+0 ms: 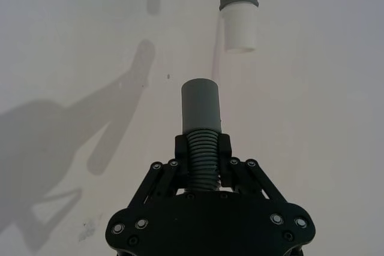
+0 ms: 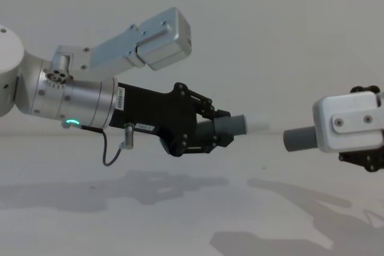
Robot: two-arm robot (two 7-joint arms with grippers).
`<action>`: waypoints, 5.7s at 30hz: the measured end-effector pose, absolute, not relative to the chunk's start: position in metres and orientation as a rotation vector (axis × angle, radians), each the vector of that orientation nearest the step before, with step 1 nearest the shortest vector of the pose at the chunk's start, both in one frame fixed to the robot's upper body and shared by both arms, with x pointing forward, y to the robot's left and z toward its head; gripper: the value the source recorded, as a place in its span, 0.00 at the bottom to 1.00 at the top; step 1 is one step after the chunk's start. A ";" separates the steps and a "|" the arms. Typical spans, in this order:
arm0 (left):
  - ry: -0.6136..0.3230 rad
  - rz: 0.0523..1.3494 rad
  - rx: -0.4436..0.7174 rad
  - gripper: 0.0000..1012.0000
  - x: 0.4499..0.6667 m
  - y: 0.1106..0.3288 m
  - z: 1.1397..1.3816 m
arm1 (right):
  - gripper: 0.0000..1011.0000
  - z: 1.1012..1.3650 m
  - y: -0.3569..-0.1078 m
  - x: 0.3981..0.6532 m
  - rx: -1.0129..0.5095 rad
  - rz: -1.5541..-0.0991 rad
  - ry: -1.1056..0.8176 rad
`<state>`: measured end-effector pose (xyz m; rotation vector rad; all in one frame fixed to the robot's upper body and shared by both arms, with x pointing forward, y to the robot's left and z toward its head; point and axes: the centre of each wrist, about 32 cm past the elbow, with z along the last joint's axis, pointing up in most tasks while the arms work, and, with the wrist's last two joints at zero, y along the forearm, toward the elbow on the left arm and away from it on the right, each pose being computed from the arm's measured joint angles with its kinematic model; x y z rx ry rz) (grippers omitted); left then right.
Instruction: Use both hands to pick up one end of the pipe from the table, align the ends, and insert them.
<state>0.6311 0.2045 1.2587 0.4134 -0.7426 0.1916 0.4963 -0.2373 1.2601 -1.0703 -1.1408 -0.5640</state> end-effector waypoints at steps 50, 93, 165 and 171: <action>-0.747 0.185 0.408 0.34 0.630 0.204 1.259 | 0.25 1.268 -0.237 0.486 -0.976 -0.587 -1.179; -0.747 0.186 0.409 0.34 0.630 0.204 1.259 | 0.25 1.269 -0.228 0.493 -0.921 -0.570 -1.099; -0.747 0.185 0.408 0.34 0.630 0.204 1.259 | 0.25 1.277 -0.236 0.530 -0.896 -0.528 -1.035; -0.747 0.185 0.408 0.34 0.630 0.204 1.259 | 0.25 1.277 -0.236 0.530 -0.897 -0.528 -1.035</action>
